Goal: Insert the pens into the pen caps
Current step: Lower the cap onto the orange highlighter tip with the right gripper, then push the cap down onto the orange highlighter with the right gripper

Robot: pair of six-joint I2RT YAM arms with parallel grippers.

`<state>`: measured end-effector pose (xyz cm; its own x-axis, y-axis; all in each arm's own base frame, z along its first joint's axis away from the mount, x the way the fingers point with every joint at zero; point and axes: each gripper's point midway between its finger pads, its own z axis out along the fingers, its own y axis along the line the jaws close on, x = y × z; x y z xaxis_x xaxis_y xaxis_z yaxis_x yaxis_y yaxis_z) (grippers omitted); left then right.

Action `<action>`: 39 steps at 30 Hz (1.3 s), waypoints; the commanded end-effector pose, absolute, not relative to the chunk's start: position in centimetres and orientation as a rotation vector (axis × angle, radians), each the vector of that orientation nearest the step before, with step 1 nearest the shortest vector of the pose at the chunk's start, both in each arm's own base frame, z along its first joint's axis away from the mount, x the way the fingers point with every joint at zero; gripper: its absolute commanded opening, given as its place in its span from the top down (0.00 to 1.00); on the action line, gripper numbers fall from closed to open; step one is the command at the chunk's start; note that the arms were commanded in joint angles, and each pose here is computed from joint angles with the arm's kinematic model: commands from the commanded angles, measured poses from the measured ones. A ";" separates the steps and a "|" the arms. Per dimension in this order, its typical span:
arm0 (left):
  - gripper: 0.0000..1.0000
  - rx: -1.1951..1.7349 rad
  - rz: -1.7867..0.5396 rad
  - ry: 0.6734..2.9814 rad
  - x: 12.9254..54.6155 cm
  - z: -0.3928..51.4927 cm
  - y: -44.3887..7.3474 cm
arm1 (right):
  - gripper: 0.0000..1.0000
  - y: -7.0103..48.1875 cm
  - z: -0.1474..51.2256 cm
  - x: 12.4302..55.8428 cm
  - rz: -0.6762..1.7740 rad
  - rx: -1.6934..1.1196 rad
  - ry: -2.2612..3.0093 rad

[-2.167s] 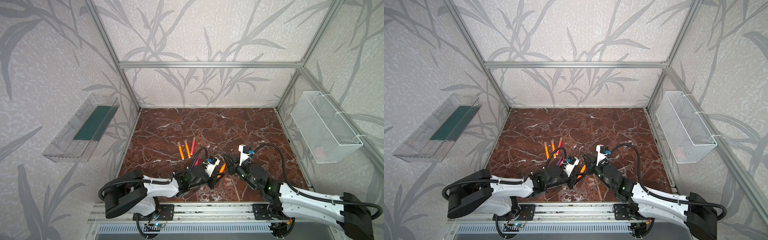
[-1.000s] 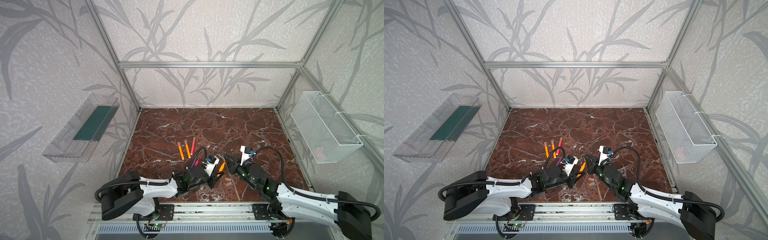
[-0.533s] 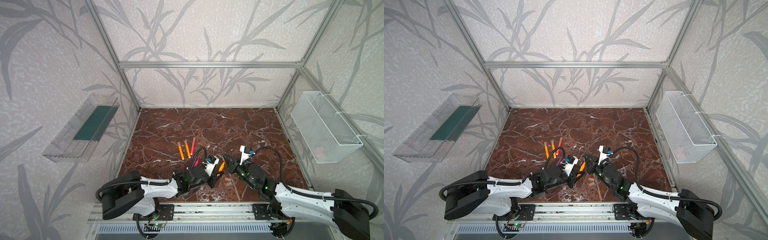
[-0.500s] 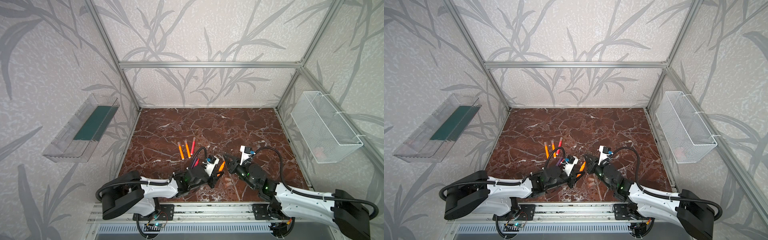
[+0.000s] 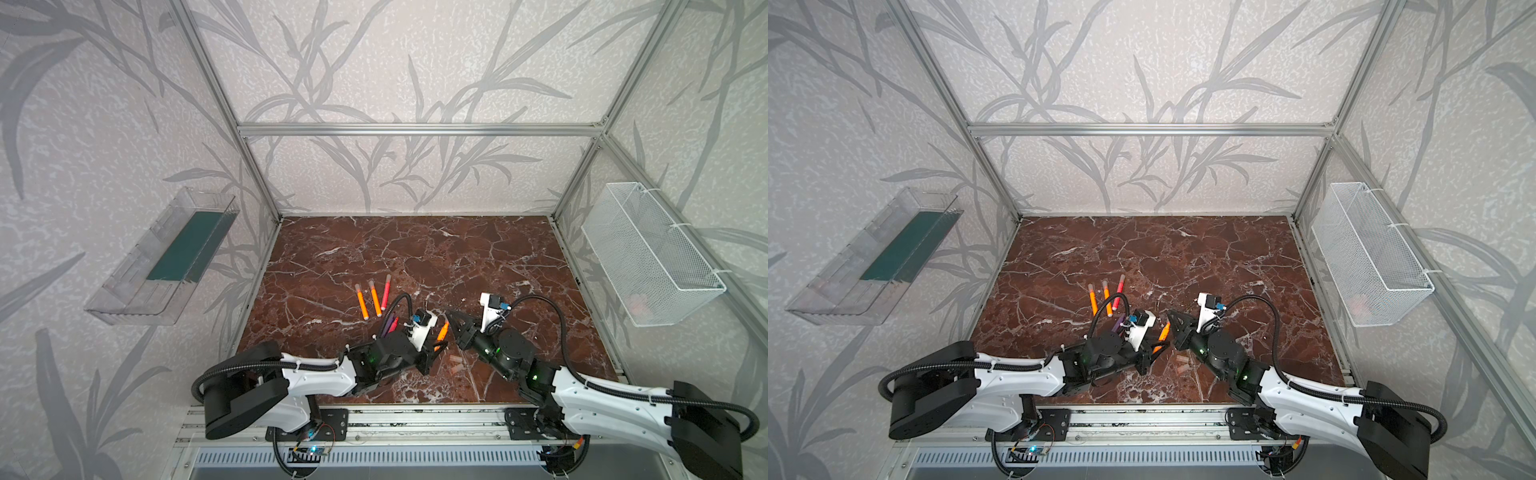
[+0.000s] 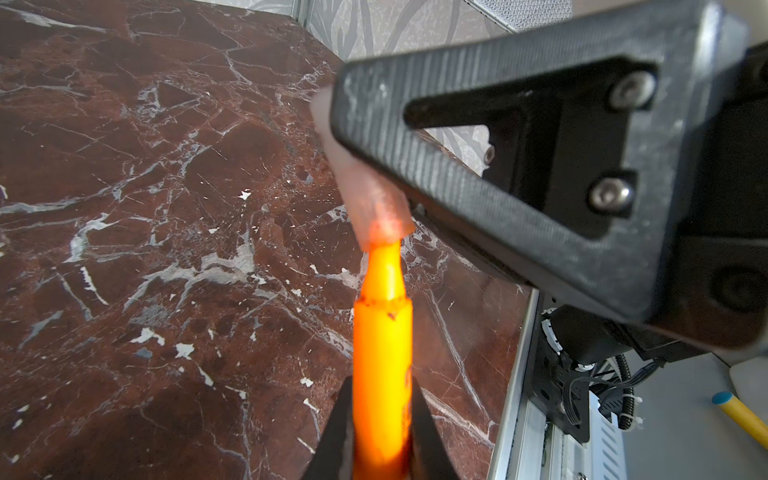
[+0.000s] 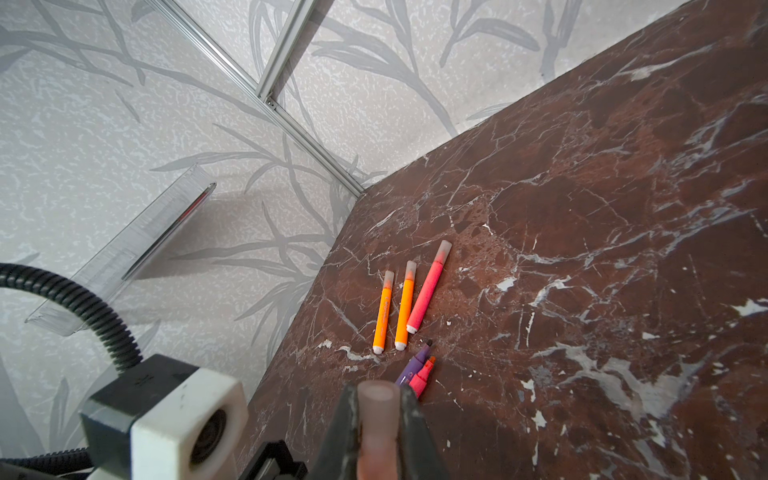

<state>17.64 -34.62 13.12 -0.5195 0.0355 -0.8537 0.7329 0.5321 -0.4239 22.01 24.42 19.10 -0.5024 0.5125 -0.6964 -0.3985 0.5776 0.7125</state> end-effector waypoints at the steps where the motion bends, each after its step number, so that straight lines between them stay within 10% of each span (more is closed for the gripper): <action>1: 1.00 0.568 -1.123 1.822 18.4 16.7 -35.4 | 1.00 25.0 18.1 21.3 1.131 0.062 1.804; 20: 1.00 0.414 -1.303 1.679 20.3 22.9 -32.8 | 1.00 28.5 18.6 19.1 1.196 -0.062 1.773; 39: 1.00 0.678 -1.095 1.707 18.9 18.2 -32.2 | 0.26 25.7 22.5 19.7 1.049 -0.071 1.747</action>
